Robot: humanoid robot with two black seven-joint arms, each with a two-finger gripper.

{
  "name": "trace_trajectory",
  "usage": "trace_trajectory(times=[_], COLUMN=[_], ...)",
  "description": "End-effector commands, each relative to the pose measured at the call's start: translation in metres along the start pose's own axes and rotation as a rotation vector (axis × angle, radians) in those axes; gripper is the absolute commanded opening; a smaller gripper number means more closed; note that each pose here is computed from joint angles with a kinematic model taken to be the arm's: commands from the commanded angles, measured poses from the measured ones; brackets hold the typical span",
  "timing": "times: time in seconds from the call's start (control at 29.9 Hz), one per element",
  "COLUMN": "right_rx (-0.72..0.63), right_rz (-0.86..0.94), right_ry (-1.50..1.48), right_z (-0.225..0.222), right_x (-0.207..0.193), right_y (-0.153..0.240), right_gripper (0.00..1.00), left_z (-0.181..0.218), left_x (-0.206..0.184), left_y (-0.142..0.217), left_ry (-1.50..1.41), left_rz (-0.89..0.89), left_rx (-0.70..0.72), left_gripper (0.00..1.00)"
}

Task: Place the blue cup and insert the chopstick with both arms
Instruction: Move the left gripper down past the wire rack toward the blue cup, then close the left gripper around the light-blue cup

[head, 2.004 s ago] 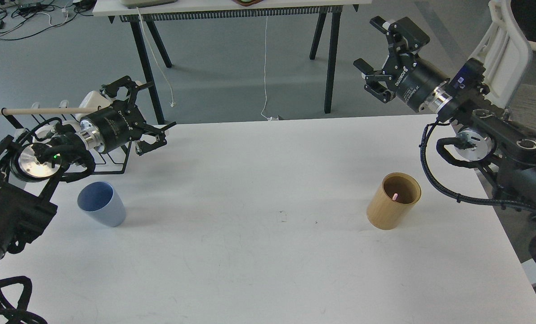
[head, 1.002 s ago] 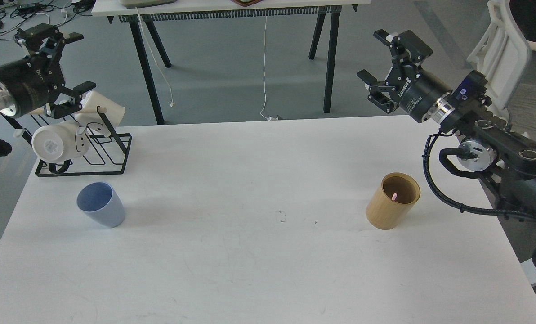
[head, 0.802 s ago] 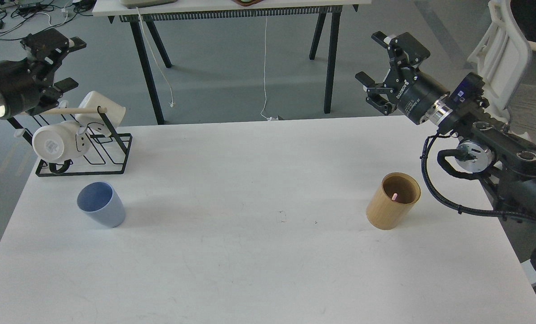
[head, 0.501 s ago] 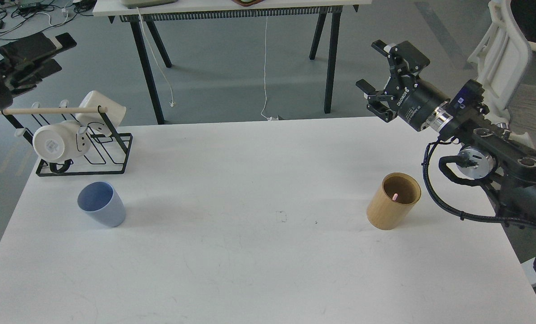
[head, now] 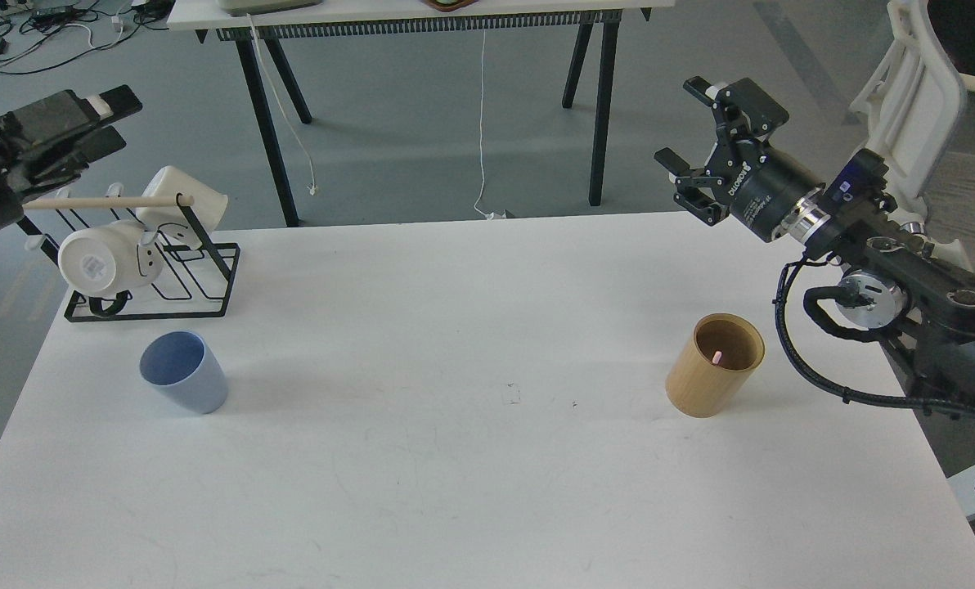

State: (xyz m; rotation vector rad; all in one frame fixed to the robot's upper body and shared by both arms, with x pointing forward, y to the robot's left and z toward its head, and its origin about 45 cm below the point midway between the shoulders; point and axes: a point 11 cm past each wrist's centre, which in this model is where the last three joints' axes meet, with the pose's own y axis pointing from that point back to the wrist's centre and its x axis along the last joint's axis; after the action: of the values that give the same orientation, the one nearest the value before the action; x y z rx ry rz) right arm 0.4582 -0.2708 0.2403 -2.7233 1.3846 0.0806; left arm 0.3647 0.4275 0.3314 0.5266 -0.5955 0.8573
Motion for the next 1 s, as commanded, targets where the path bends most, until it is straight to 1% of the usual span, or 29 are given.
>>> trace_trajectory(times=[0.0,0.1,0.23,0.4,0.5,0.6,0.77,0.97], right_rx=[0.000,0.000,-0.002,-0.003,-0.006,-0.006,-0.010,-0.009], right_rz=[-0.001,0.000,0.001,0.001,0.000,0.000,-0.001,-0.004], right_ry=[0.000,0.001,0.002,0.001,0.002,0.002,0.002,-0.001], right_z=[0.000,0.000,0.000,0.001,0.002,0.002,0.003,0.004], right_x=[0.000,0.000,0.001,0.001,0.000,0.000,0.000,-0.002], right_y=[0.000,0.000,0.001,0.001,0.001,0.001,0.002,0.000], right_gripper=[0.99,0.99,0.99,0.99,0.99,0.99,0.99,0.99], left_z=[-0.009,-0.033,-0.063,-0.079,-0.086,-0.089,-0.093,-0.115], left_x=[-0.007,-0.038,-0.062,-0.096,-0.106,-0.111,-0.102,-0.099], left_y=[0.001,0.004,0.027,0.050,0.057,0.056,0.055,0.048], left_ry=[-0.033,-0.199,-0.426,-0.447,-0.437,-0.430,-0.427,-0.383], left_rz=[-0.036,-0.215,-0.437,-0.618,-0.657,-0.664,-0.634,-0.595], left_rx=[0.043,0.178,0.351,0.410,0.427,0.427,0.446,0.495], left_gripper=[1.00,1.00,1.00,1.00,1.00,1.00,1.00,1.00])
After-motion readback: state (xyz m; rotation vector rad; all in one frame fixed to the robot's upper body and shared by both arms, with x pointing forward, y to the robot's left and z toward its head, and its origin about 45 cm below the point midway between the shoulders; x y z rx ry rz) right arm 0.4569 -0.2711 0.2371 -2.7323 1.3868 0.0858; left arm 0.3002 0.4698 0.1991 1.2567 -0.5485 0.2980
